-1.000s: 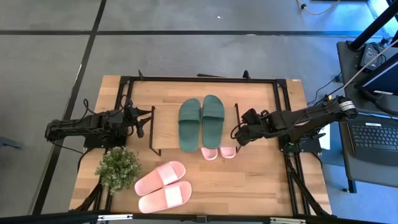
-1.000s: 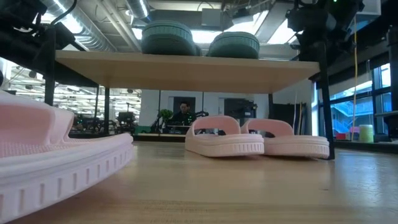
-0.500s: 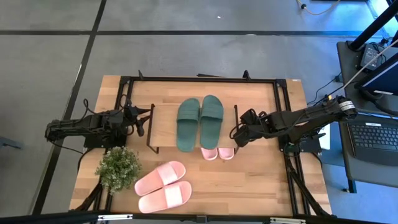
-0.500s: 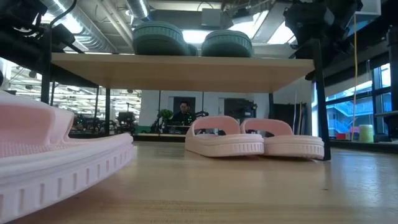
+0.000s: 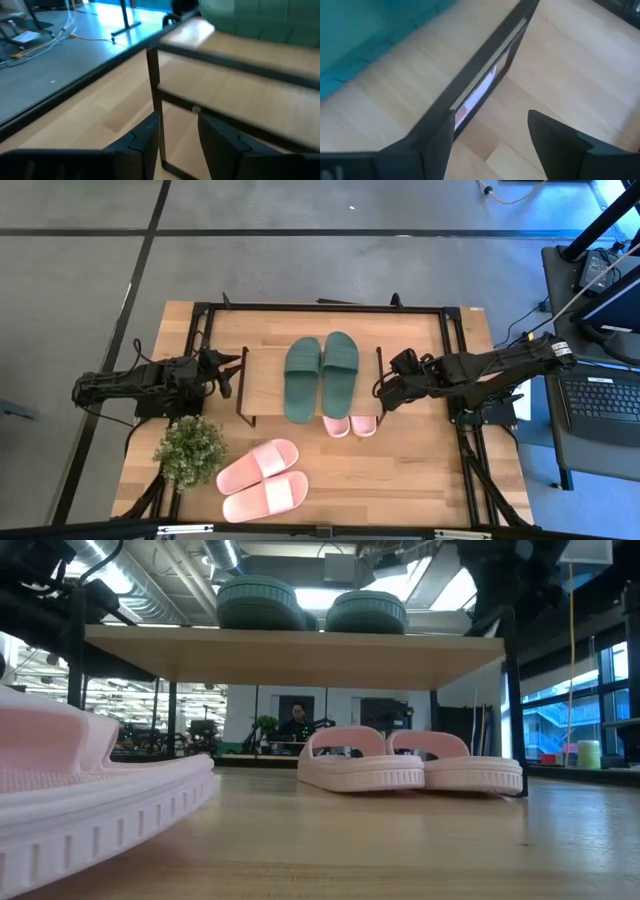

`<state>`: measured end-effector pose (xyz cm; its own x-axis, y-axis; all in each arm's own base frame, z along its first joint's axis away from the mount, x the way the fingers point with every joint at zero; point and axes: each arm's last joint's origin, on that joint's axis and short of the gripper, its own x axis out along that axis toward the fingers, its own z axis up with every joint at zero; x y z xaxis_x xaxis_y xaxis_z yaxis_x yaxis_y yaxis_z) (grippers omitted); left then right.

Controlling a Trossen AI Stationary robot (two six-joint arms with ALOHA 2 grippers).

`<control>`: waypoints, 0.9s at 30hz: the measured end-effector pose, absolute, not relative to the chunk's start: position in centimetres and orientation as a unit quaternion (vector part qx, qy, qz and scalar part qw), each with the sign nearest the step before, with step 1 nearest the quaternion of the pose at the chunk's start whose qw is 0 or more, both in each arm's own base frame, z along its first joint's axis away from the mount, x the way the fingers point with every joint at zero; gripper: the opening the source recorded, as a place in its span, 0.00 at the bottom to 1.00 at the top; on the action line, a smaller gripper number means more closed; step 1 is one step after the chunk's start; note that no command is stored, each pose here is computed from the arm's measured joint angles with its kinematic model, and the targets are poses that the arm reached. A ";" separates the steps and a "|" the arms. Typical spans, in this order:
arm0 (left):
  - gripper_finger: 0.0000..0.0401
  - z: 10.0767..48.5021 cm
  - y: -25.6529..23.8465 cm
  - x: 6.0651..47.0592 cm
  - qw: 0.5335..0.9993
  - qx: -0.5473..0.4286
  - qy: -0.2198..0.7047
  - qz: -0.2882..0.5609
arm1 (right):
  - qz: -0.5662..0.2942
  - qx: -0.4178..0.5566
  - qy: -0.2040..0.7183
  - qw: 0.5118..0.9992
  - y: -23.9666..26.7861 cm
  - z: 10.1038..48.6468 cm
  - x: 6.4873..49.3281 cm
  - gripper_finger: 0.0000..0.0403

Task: Pick and place slides into the shelf
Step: Adjust the shelf, then put the pink slide under the shelf

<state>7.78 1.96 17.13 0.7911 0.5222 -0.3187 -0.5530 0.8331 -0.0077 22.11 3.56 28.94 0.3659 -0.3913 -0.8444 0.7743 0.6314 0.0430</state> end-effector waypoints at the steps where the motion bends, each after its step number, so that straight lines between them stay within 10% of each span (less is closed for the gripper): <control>1: 0.32 17.5 2.0 7.7 0.944 -0.058 0.145 0.290 | -0.366 0.224 0.424 0.798 3.6 29.3 22.2 0.63; 20: 0.21 24.0 2.9 4.7 0.848 -0.069 0.007 0.526 | -0.365 0.193 0.433 0.801 3.5 29.7 21.9 0.63; 27: 0.17 29.3 1.7 3.8 0.958 -0.001 -0.066 0.280 | -0.359 0.175 0.438 0.805 3.4 29.7 21.9 0.63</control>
<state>3.83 1.67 29.27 0.8339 0.5373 0.1265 -0.5370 0.8427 -0.0392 21.95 3.45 29.74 0.3587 -0.4241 -0.8316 0.7316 0.6810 -0.0317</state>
